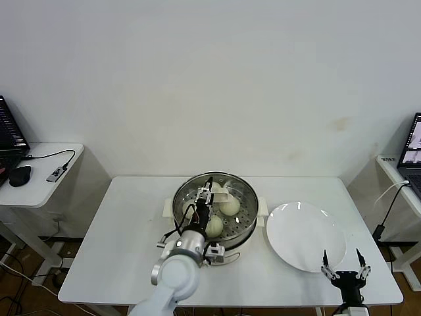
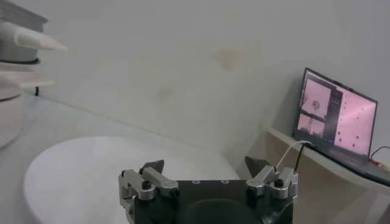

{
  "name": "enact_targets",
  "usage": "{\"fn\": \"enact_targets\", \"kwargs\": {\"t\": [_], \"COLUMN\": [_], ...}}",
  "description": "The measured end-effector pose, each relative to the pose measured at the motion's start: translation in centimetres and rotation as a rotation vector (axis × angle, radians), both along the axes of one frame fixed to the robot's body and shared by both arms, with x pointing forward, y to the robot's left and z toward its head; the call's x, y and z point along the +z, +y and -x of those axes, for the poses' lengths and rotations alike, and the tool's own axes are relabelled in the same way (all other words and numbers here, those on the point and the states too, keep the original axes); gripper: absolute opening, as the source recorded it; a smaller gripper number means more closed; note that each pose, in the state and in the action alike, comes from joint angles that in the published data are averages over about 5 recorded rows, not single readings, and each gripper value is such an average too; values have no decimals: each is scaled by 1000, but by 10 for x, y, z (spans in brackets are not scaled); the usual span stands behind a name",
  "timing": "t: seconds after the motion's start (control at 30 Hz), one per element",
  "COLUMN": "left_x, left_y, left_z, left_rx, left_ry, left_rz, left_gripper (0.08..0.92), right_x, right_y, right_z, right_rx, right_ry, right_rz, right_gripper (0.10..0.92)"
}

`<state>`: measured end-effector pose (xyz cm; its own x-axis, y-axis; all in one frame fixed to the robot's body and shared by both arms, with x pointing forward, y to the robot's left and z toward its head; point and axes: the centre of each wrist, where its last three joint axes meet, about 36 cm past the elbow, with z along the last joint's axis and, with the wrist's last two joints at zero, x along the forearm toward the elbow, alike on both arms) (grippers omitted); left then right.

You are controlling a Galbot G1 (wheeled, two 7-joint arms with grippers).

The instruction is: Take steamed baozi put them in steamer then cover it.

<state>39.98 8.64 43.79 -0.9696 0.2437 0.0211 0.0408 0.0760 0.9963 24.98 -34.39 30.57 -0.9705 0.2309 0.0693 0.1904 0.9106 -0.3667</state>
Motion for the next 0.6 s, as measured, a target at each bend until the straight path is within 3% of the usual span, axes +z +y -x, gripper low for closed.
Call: {"fn": "enact_targets", "kwargs": {"t": [0.3, 0.6], "left_x": [21, 6], "left_y": [34, 95], "left_z": [52, 103], "left_rx": [-38, -68], "left_ry": [-19, 90], "left_rz": [121, 521], "left_gripper": [807, 823], "right_x": [2, 7], "right_y": [4, 9], "right_z": [3, 8], "right_rx": [17, 73], "right_ry": [1, -15], "right_rz": [2, -16], "right_gripper": [823, 823]}}
